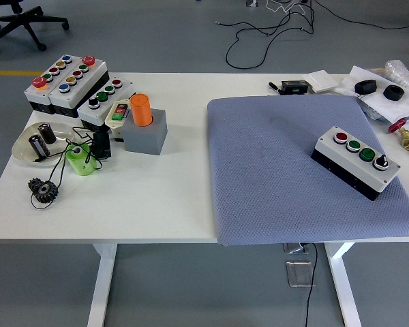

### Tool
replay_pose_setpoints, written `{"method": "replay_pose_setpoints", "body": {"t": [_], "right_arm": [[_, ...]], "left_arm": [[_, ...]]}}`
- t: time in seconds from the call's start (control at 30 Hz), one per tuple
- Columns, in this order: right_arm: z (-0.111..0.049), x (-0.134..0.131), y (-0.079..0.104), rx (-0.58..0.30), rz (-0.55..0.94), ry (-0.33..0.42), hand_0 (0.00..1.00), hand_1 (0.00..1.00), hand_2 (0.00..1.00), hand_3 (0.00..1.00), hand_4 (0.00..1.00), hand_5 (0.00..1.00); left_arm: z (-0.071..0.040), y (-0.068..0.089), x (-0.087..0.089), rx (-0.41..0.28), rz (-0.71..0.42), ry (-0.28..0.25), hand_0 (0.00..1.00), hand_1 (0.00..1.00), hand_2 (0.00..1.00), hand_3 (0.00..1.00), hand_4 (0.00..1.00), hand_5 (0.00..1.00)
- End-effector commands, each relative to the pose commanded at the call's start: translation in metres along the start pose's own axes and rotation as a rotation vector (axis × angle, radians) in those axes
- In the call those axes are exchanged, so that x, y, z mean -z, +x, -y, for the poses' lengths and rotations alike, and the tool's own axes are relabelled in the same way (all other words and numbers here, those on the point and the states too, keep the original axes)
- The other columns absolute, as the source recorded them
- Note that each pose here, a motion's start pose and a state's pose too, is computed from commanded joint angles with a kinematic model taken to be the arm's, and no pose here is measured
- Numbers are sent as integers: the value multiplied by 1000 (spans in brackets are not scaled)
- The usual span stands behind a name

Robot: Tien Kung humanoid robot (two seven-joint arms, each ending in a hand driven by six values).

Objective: Pick up the button,place it on the desk,press the button,press the button

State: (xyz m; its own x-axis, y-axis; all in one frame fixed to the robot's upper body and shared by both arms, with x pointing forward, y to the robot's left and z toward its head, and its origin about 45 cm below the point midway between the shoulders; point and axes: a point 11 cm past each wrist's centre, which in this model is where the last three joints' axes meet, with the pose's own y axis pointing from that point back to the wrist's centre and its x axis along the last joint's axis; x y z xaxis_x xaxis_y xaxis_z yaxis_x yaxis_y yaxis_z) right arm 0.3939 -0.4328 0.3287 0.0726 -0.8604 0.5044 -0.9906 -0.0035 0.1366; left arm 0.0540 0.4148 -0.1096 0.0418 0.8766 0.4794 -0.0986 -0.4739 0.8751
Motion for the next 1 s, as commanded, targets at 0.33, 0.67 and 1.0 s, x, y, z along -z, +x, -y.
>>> {"method": "replay_pose_setpoints", "body": {"t": [0.33, 0.67, 1.0], "right_arm": [[16, 6, -45, -15, -347, 69, 912, 864, 914, 952, 965, 375], [35, -1, -100, 102, -551, -10, 974, 914, 960, 984, 997, 350], [44, -13, -132, 209, -500, -95, 980, 918, 971, 989, 998, 339]], "left_arm": [[0, 1, -1, -4, -11, 2, 600, 548, 513, 468, 268, 998], [0, 4, -5, -11, -15, -6, 599, 542, 509, 462, 267, 998], [0, 4, -6, -13, -11, -7, 599, 540, 506, 454, 269, 997]]}}
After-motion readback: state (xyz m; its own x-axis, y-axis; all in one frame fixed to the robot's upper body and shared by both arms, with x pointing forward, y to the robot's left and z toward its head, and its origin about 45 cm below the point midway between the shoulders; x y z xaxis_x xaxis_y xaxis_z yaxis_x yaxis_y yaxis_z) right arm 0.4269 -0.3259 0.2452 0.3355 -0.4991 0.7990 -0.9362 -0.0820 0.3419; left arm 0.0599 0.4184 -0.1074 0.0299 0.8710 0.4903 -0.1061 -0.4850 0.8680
